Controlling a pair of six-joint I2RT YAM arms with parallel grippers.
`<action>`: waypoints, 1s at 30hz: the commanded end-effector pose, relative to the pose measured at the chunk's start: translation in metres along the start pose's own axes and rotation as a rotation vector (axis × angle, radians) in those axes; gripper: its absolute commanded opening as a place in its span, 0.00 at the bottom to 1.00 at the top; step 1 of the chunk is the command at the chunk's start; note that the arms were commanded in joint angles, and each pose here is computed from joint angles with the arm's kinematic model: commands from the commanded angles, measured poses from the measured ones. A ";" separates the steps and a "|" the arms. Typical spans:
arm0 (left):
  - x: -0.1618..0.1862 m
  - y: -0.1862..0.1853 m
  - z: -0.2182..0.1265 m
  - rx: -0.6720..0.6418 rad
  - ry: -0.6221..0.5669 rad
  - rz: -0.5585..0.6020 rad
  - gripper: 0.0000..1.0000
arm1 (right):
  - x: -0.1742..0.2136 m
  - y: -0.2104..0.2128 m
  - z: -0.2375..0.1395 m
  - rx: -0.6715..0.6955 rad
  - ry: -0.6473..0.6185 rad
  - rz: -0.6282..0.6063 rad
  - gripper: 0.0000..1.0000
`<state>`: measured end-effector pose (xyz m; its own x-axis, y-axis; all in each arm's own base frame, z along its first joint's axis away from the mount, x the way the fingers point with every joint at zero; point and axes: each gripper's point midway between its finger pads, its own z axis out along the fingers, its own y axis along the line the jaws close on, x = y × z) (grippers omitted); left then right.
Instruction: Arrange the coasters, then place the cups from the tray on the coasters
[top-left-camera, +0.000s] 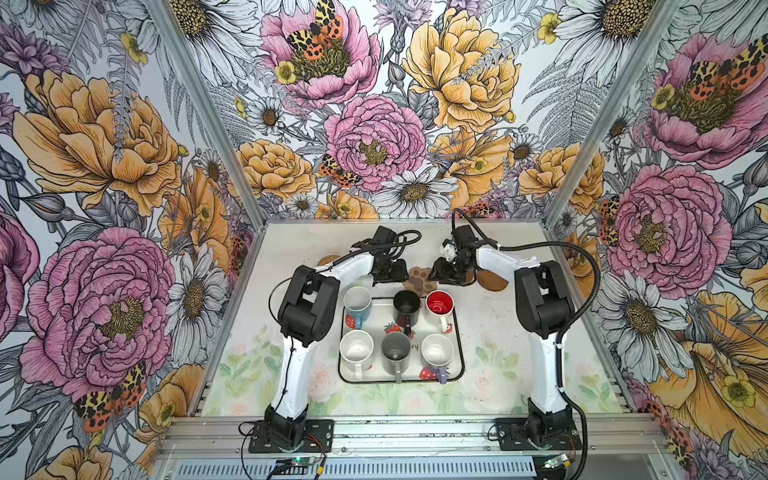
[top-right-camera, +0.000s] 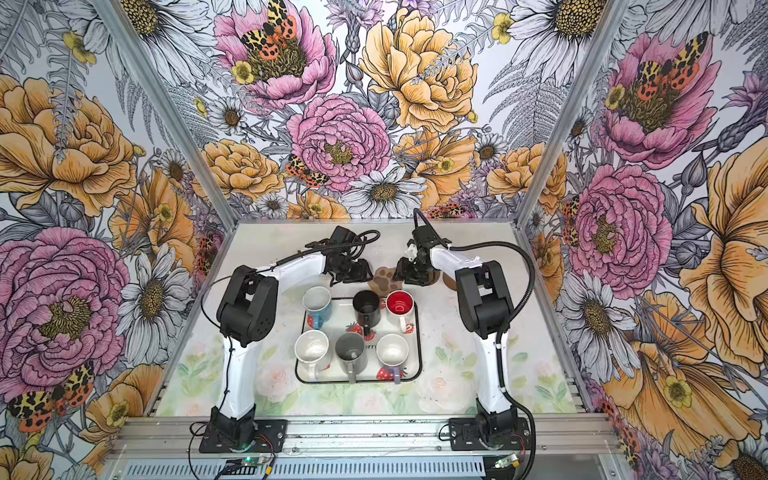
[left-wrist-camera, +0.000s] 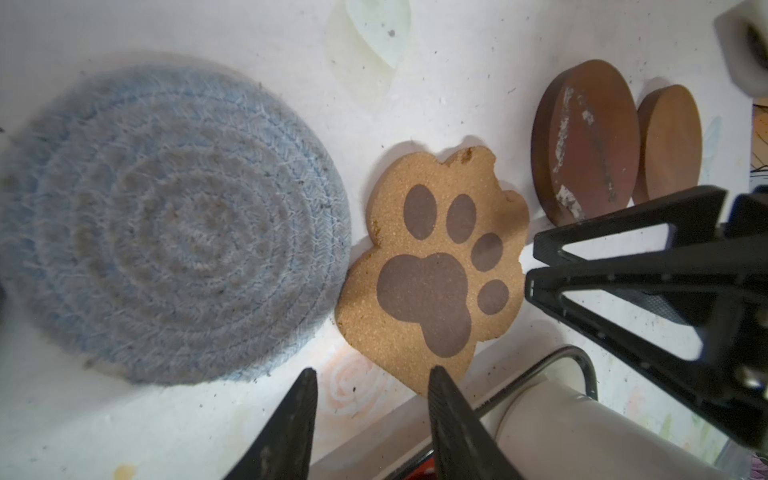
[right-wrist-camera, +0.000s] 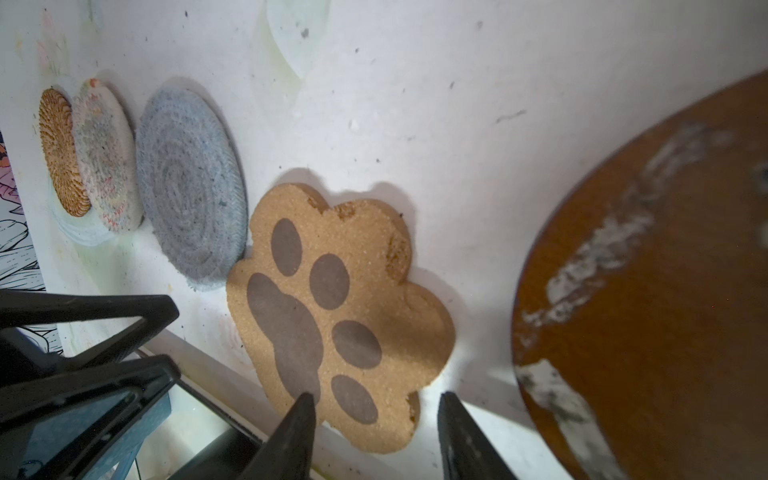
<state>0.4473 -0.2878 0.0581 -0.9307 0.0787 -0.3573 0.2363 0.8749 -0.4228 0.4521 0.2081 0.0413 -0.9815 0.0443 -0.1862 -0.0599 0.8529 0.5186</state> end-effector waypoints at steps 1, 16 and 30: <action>0.007 -0.005 0.006 0.025 0.023 0.009 0.46 | 0.000 0.000 0.008 -0.002 0.005 -0.001 0.51; 0.021 -0.002 0.043 0.040 0.094 -0.016 0.45 | 0.009 -0.006 0.022 -0.012 0.038 0.016 0.50; 0.012 -0.011 0.063 0.076 0.099 -0.032 0.45 | 0.002 -0.005 0.036 -0.046 0.044 0.038 0.48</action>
<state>0.4634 -0.3151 0.0350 -0.9397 0.0828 -0.3318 0.2407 0.8494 -0.4697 0.4616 0.2115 0.0337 -0.9818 0.0672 -0.1776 -0.0434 0.8311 0.5544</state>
